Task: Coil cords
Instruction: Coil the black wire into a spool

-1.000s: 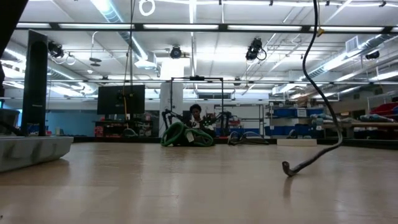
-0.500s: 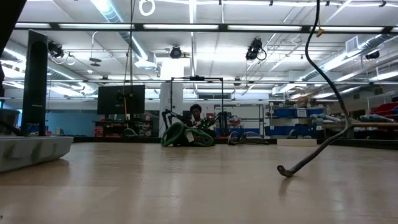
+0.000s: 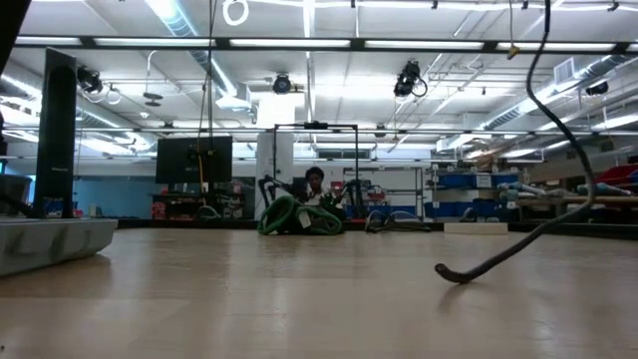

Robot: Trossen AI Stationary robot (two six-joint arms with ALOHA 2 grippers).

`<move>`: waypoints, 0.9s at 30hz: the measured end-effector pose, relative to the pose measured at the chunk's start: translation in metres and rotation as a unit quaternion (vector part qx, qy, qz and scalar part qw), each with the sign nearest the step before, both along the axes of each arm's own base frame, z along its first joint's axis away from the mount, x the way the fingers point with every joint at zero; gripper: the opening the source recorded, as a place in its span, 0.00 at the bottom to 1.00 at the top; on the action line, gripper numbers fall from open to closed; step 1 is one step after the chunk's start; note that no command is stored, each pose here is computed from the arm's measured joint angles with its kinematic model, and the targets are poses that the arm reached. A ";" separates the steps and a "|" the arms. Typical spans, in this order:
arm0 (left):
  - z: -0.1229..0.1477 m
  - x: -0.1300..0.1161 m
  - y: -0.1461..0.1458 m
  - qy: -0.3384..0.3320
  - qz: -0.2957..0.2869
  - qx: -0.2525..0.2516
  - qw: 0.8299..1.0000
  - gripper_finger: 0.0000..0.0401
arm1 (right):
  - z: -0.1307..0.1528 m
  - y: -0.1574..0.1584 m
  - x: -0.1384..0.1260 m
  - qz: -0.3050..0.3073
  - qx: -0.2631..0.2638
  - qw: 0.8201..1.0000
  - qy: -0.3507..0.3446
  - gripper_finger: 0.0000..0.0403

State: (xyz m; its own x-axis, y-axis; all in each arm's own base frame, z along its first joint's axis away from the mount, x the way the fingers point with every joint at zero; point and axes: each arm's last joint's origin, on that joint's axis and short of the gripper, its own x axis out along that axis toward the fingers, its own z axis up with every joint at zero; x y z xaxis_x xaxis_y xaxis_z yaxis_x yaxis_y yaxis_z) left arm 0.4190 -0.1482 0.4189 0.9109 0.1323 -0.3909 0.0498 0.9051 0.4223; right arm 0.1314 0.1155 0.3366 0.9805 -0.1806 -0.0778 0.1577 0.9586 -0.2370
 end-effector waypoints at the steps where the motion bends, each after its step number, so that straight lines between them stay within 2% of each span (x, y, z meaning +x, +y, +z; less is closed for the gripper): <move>1: -0.004 0.001 -0.004 -0.002 -0.010 -0.004 1.000 0.16 | -0.002 0.000 -0.003 0.001 0.003 1.000 0.005 0.00; 7: -0.042 0.019 -0.025 -0.043 -0.075 -0.048 0.995 0.13 | -0.009 -0.003 -0.018 -0.002 0.032 0.999 0.024 0.00; 13: -0.087 0.034 -0.029 -0.142 -0.131 -0.102 0.976 0.13 | -0.016 -0.002 -0.024 -0.006 0.051 0.998 0.036 0.00; 16: -0.106 0.037 -0.020 -0.176 -0.138 -0.133 0.966 0.13 | -0.019 -0.003 -0.025 -0.009 0.059 0.997 0.044 0.00; 20: -0.126 0.040 -0.004 -0.183 -0.127 -0.159 0.962 0.13 | -0.024 -0.004 -0.026 -0.011 0.073 0.996 0.056 0.00; 25: -0.135 0.041 0.019 -0.166 -0.114 -0.157 0.967 0.13 | -0.027 -0.005 -0.027 -0.011 0.082 0.994 0.066 0.00; 27: -0.129 0.038 0.029 -0.173 -0.115 -0.159 0.965 0.13 | -0.028 -0.005 -0.027 -0.011 0.085 0.994 0.070 0.00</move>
State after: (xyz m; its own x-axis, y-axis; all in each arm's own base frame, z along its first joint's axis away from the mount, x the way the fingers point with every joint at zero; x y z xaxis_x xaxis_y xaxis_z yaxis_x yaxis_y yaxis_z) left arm 0.4569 -0.1197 0.2899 0.9851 -0.1658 -0.0448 0.1707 0.9734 0.1529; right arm 0.1044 0.1101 0.3085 0.9536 -0.1751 -0.2449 0.1569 0.9833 -0.0922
